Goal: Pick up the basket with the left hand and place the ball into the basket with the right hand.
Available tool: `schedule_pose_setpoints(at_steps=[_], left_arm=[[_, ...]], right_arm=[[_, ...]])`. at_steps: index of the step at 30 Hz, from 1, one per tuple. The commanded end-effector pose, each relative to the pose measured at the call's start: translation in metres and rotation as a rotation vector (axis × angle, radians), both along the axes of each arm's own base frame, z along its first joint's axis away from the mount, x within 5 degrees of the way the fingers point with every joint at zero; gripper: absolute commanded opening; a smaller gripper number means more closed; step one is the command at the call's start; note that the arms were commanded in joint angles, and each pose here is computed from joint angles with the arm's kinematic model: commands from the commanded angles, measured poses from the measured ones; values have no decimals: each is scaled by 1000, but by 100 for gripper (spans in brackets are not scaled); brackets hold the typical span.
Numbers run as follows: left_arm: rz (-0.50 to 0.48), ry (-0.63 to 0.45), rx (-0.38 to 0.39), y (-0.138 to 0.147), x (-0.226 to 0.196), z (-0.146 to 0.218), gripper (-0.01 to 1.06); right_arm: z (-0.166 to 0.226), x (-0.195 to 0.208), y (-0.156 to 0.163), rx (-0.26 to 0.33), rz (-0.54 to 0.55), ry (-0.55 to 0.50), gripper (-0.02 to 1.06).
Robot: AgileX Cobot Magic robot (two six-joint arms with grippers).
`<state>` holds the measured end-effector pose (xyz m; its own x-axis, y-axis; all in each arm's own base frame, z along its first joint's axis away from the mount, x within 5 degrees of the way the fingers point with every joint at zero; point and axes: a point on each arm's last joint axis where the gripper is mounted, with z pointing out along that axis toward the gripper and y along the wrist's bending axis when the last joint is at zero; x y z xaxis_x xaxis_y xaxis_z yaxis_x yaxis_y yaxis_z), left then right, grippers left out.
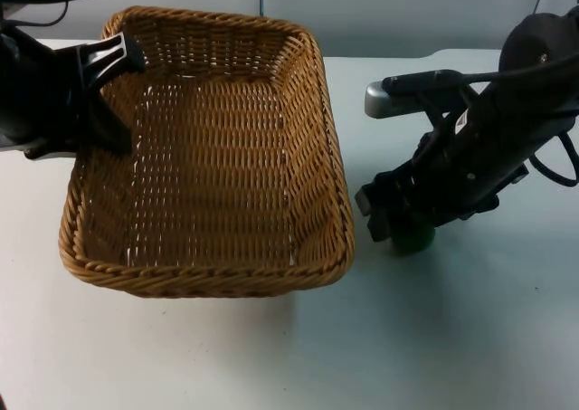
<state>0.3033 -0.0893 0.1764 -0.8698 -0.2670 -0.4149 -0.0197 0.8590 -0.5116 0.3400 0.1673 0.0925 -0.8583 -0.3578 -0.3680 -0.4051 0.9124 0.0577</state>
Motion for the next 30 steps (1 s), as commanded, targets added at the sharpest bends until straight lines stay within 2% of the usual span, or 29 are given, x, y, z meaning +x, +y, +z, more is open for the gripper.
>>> schedule_pose_setpoints(at_steps=[1,6,7,8,9,12,15,18,19,21,23,24,26,27,28,29,30], left_arm=[[8,-10,-18,0,-1,6,0],[8,-10,-18,0,-1,6,0],[8,-10,-18,0,-1,6,0],[8,-10,-18,0,-1,6,0],[8,-10,-18,0,-1,6,0],[8,-10,-18,0,-1,6,0],[8,-10,-18,0,-1,6,0],[10,-11,-16,0,-1,6,0],[10,-11,-16,0,-1,6,0],[15,-15,-13,0,0,6,0],[27,-25,-3,1,1,6,0],[27,-25,-3,1,1,6,0],[36,-33,4,2,2,6,0],[39,-35,6,3,2,6,0],[39,-35,6,3,2,6,0],[39,-35,6,3,2,6,0],[39,-35,6,3,2,6,0]], right_arm=[[2,1,2,5,-3,-6,67],[1,0,2,11,-26,8,66],[1,1,2,10,-25,5,64],[2,2,2,14,-26,-5,57],[2,2,2,14,-26,-5,57],[4,6,3,28,-17,-64,0],[11,13,4,41,-5,-125,0],[47,35,-4,33,16,-225,0],[47,35,-4,33,16,-225,0],[90,52,-17,36,-10,-313,0],[153,68,-30,65,-52,-436,0],[153,68,-30,65,-52,-436,0],[192,68,-30,115,-70,-442,0],[207,64,-26,140,-42,-407,0],[213,57,-16,153,44,-346,0],[213,57,-16,153,44,-346,0],[220,48,-4,203,123,-275,0]])
